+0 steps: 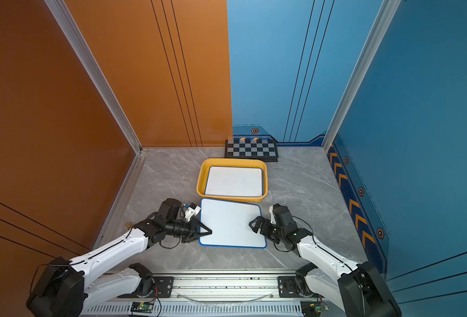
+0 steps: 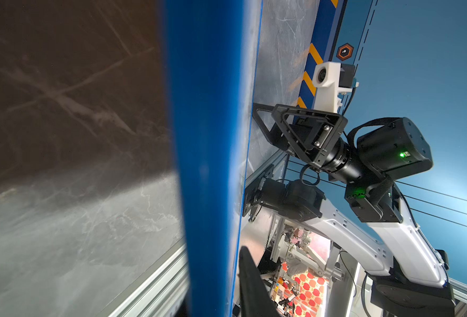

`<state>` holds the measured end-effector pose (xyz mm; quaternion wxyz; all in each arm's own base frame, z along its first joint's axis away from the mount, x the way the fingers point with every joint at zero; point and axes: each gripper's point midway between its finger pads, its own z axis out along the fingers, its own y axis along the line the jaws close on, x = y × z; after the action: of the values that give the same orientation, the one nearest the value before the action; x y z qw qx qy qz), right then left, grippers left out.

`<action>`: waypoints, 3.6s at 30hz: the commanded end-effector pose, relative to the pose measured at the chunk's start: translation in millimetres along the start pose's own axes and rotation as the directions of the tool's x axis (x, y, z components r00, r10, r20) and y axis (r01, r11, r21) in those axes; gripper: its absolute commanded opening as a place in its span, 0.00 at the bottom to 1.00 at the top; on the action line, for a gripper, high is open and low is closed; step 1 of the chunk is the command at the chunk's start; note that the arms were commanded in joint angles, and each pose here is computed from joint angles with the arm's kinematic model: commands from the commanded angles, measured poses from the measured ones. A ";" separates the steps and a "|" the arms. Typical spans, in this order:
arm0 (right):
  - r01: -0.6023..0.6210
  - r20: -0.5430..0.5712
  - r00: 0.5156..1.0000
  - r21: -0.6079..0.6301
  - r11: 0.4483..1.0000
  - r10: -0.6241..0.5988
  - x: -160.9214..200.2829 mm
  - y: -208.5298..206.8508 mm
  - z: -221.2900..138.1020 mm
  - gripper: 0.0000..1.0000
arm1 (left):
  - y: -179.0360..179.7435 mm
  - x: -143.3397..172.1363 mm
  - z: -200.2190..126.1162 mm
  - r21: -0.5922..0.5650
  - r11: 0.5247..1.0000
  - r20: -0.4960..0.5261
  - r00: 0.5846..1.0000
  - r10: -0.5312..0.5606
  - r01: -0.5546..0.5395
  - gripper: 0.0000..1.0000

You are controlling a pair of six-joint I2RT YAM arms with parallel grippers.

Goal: Put the whiteboard into the storage box
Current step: Pick up the whiteboard at the center of the board, then move the storage box to the center of the board.

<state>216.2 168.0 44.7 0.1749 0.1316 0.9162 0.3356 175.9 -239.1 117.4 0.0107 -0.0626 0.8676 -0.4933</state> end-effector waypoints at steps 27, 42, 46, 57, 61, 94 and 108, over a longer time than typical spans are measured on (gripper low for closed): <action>-0.124 -0.086 0.987 0.147 0.981 0.137 28.0 -50.2 -20.5 1.00 | -19.8 7.5 -41.1 -0.045 0.997 0.003 0.998 0.068 -0.067 0.00; -0.165 -0.010 0.986 0.161 0.973 0.169 -4.1 -61.0 -42.2 1.00 | -58.5 -4.1 -92.3 -0.244 0.948 0.073 0.971 0.227 -0.203 0.00; -0.124 0.004 0.992 0.191 0.974 0.126 -27.4 -51.7 -48.4 0.99 | -64.5 -21.1 -112.8 -0.318 0.927 0.206 0.940 0.274 -0.201 0.00; -0.085 0.081 0.994 0.255 0.963 0.066 -95.0 -27.9 -51.0 0.98 | -96.8 -23.8 -147.5 -0.302 0.921 0.344 0.872 0.348 -0.248 0.00; -0.080 0.109 0.993 0.295 0.952 0.049 -117.2 -21.4 -46.1 0.95 | -118.3 -17.5 -153.6 -0.253 0.918 0.343 0.859 0.380 -0.305 0.00; 0.006 0.053 0.998 0.481 0.877 -0.036 -146.5 -5.4 25.4 0.33 | -147.4 -40.0 -200.8 -0.136 0.932 0.405 0.840 0.361 -0.335 0.00; 0.089 -0.022 0.996 0.515 0.852 -0.091 -122.2 -27.6 15.0 0.17 | -142.6 -33.4 -198.6 -0.118 0.937 0.400 0.848 0.347 -0.328 0.00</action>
<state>367.3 128.6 79.2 0.2205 0.1636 0.9535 0.1244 212.0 -131.6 318.5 0.2445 -0.0527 0.8756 -0.4132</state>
